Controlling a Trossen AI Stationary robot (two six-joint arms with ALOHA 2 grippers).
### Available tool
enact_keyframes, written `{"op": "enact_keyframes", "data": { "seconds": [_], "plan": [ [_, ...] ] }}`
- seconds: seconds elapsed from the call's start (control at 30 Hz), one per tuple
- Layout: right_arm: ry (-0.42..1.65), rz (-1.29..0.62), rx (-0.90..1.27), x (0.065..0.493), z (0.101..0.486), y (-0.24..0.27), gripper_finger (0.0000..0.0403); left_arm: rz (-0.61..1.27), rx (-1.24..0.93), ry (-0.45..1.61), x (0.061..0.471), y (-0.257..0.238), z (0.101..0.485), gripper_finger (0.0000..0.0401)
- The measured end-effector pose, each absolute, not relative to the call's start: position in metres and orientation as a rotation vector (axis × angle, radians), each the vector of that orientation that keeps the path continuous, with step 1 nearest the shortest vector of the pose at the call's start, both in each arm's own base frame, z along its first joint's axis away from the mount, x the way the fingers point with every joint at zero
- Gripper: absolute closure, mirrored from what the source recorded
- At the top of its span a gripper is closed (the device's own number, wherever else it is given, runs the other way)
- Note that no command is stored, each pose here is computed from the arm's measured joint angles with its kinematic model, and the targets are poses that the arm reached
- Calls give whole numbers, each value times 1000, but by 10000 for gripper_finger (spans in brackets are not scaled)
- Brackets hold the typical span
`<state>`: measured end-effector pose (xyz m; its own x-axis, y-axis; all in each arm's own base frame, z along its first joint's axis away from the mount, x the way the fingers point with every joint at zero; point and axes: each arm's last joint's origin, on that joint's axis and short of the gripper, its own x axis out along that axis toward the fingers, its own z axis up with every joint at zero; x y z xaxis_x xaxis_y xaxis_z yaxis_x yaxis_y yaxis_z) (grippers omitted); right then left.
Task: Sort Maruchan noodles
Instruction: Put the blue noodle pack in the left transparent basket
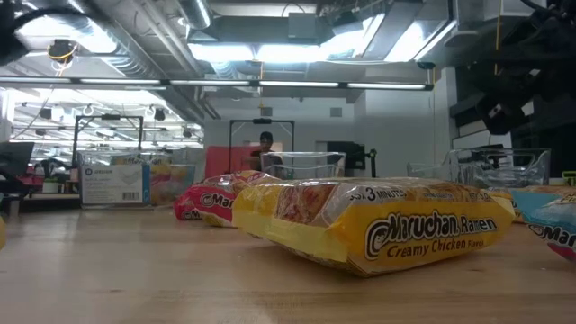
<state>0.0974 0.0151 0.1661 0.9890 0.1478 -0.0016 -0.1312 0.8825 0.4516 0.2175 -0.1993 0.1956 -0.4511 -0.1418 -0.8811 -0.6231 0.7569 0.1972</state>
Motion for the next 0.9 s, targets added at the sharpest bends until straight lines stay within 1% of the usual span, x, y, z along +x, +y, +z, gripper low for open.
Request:
{"op": "enact_keyframes", "data": {
  "seconds": [0.1,0.3,0.43,0.63,0.77,0.9],
  "plan": [
    [37,146,471,97,166,15,246,615,-592,2000,224,-205,183,309],
    [37,146,473,97,166,15,246,518,-660,1950,238,-213,169,309],
    [37,146,474,97,166,15,246,567,-647,1920,244,-207,164,309],
    [39,146,492,97,166,15,246,634,-607,1798,257,-189,163,309],
    [42,148,526,97,166,15,246,639,-570,1746,269,-171,163,309],
    [43,148,530,97,166,15,246,684,-531,1667,283,-147,162,309]
  ]
}}
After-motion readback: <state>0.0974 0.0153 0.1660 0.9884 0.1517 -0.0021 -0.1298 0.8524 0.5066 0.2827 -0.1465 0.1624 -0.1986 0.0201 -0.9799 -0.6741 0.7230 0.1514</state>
